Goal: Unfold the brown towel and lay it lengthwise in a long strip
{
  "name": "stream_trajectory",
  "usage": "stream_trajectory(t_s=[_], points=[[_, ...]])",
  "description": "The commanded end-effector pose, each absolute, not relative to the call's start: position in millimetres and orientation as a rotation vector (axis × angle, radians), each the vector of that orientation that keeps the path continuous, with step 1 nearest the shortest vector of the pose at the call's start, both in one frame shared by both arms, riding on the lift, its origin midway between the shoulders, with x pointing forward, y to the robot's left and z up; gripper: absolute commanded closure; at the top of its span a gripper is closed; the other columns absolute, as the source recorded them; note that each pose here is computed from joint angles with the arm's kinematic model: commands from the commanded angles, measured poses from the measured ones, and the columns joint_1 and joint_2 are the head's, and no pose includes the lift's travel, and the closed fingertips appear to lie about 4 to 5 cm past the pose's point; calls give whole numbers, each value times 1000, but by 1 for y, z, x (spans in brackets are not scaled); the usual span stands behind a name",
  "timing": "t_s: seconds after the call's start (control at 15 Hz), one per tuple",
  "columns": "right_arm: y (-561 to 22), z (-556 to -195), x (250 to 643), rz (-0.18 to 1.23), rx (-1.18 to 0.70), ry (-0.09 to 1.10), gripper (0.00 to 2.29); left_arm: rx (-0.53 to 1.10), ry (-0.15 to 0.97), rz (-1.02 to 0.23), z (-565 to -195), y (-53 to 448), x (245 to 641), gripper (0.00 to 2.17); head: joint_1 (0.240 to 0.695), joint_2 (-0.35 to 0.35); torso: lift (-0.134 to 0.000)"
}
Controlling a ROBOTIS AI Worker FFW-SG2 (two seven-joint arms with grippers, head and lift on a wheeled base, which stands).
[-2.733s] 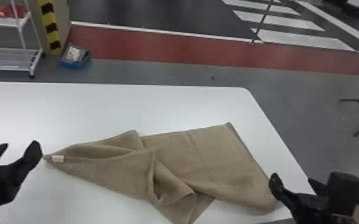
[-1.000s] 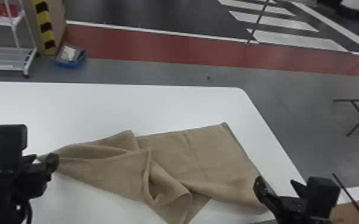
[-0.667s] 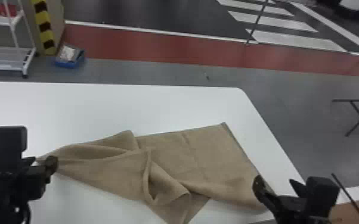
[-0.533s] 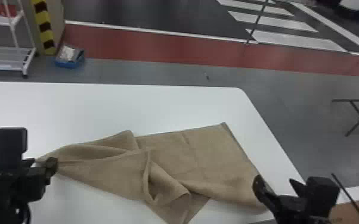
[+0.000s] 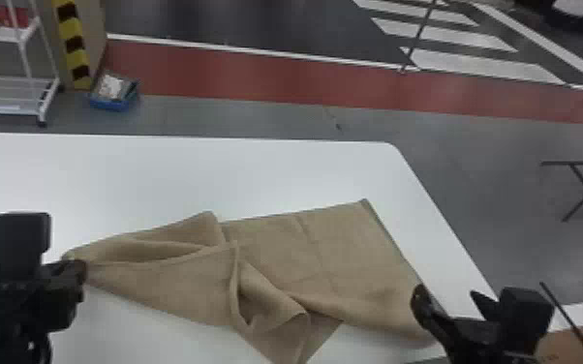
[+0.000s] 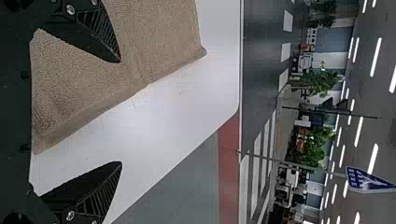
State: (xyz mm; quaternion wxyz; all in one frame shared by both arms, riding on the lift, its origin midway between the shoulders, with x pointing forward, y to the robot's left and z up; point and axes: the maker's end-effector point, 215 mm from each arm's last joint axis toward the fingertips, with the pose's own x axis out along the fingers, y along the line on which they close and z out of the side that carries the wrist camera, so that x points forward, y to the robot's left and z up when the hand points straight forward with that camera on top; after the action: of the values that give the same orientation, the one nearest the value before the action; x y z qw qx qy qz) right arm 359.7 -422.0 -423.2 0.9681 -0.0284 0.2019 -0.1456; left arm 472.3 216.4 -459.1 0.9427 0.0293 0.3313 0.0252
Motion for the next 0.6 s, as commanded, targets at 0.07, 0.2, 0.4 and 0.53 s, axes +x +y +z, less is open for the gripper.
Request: stream_trajectory(t_s=[0.07,0.2,0.4,0.53], points=[[-422,-421,360,-294,-55,401,110,57,674,54,-458,218,472,1264,695,-273,-123],[-421,-420,361,-293,-55,396,110,52,664,54,-453,218,474,1359,695,-272,-123],[-410,-402,377,-271,-52,345,110,28,597,47,-425,213,475,1359,695,-270,-123],[-400,-381,407,-227,-38,289,110,-13,527,25,-392,204,473,1359,695,-260,-123]])
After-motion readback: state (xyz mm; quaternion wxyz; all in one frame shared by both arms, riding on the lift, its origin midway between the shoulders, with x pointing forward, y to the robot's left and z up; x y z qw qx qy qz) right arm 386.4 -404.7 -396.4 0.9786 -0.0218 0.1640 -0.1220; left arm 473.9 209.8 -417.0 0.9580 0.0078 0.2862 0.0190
